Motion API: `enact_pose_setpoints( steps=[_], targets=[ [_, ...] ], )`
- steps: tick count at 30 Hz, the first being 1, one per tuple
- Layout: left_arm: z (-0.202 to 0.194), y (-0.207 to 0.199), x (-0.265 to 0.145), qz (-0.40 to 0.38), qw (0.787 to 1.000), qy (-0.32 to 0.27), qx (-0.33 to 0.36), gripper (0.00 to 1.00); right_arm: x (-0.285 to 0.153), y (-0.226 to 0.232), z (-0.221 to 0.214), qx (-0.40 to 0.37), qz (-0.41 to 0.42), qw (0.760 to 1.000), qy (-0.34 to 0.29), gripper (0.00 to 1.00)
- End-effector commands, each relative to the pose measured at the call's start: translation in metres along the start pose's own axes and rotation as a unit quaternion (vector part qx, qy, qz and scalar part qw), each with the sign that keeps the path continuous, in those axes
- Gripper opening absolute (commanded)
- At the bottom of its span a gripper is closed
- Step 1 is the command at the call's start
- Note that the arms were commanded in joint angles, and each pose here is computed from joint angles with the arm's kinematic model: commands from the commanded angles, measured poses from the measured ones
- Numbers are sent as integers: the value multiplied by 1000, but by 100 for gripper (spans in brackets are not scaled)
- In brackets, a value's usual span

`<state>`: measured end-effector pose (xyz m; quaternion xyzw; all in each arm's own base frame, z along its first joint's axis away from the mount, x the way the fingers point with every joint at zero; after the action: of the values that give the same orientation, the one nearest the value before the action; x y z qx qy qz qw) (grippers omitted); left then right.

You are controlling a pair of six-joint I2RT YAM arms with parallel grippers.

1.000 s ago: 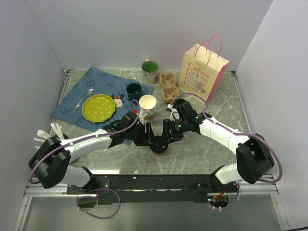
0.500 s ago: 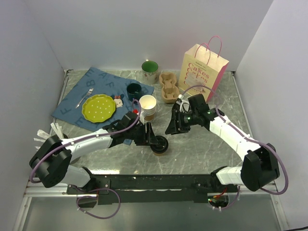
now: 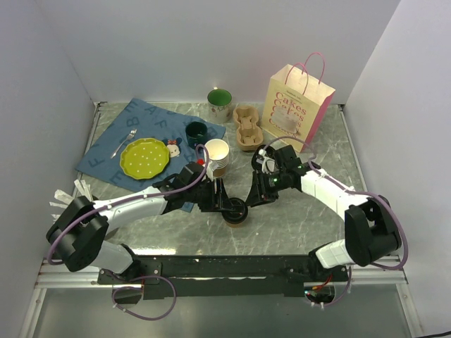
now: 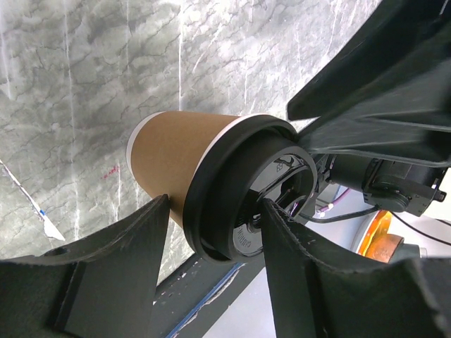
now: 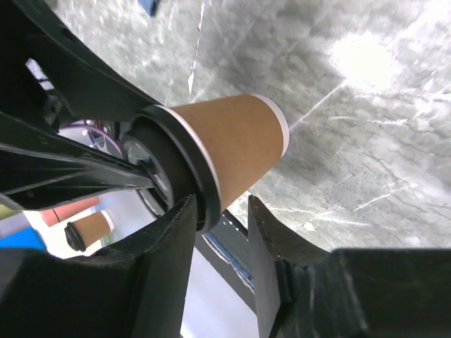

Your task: Pack the takeout coffee

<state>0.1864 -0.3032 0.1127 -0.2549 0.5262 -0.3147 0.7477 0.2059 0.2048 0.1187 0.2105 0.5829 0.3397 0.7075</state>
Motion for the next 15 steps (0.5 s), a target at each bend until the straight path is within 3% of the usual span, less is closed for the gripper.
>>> enact_pose_setpoints(
  steps=[1, 7, 15],
  targets=[
    [-13, 27, 7, 52, 998, 24, 7, 58, 8, -6, 0, -13, 16, 1000, 0, 39],
    [-20, 40, 12, 71, 997, 29, -11, 57, 22, -32, -10, 10, -19, 1000, -2, 29],
    [-30, 51, 14, 81, 996, 36, -26, 55, 35, -63, -28, 42, -53, 998, 1, 28]
  ],
)
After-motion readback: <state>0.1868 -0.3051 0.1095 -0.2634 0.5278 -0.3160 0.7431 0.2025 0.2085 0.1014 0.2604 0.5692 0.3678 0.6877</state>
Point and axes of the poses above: each gripper's point midway between its finger pads, its own x axis out along the fingers, its own y axis along the line the jaws close on, z = x × y, the point moved 2 cm from there along -x, back along the fingers
